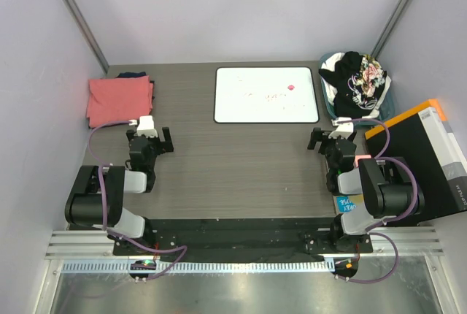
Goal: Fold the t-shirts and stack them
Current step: Grab crumpled tshirt from bin with the right arm
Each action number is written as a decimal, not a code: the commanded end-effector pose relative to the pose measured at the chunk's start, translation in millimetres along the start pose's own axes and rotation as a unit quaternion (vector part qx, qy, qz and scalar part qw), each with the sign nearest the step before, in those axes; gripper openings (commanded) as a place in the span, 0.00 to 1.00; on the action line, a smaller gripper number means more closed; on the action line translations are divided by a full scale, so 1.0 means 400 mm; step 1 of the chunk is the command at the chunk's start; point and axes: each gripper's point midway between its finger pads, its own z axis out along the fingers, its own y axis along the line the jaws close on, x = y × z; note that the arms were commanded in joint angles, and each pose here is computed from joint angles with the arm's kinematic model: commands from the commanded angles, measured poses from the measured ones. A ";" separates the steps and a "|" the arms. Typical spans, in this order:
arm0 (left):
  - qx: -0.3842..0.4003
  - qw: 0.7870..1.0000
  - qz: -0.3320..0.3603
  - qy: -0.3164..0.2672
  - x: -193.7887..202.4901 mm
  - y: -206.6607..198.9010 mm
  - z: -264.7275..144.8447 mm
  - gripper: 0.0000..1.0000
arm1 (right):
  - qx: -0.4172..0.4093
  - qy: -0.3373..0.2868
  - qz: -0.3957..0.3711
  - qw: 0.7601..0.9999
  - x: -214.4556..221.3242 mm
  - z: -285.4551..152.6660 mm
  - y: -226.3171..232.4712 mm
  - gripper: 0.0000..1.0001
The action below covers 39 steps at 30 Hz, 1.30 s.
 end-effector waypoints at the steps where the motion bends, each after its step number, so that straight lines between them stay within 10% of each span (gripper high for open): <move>1: -0.003 0.999 -0.011 -0.044 -0.066 0.002 0.014 1.00 | 0.015 -0.035 0.012 0.999 -0.050 0.012 -0.011 1.00; 8: 0.059 0.996 0.007 -0.065 -0.185 -0.045 -0.012 1.00 | -0.034 -0.033 -0.007 0.999 -0.114 -0.023 0.032 1.00; 10: 0.131 0.990 0.053 0.009 -0.213 -0.102 -0.014 1.00 | -0.072 -0.105 -0.033 0.991 -0.306 -0.041 0.067 1.00; 15: 0.127 0.973 0.095 0.168 -0.276 -0.083 -0.018 1.00 | -0.109 0.082 -0.080 0.987 -0.397 -0.017 0.094 1.00; 22: 0.209 0.939 0.219 0.166 -0.449 -0.114 0.014 1.00 | 0.055 0.141 -0.100 0.983 -0.638 0.139 -0.099 1.00; 39: 0.236 0.914 0.316 0.094 -0.540 -0.153 -0.002 1.00 | -0.026 0.367 0.016 0.930 -0.184 0.426 -0.261 0.91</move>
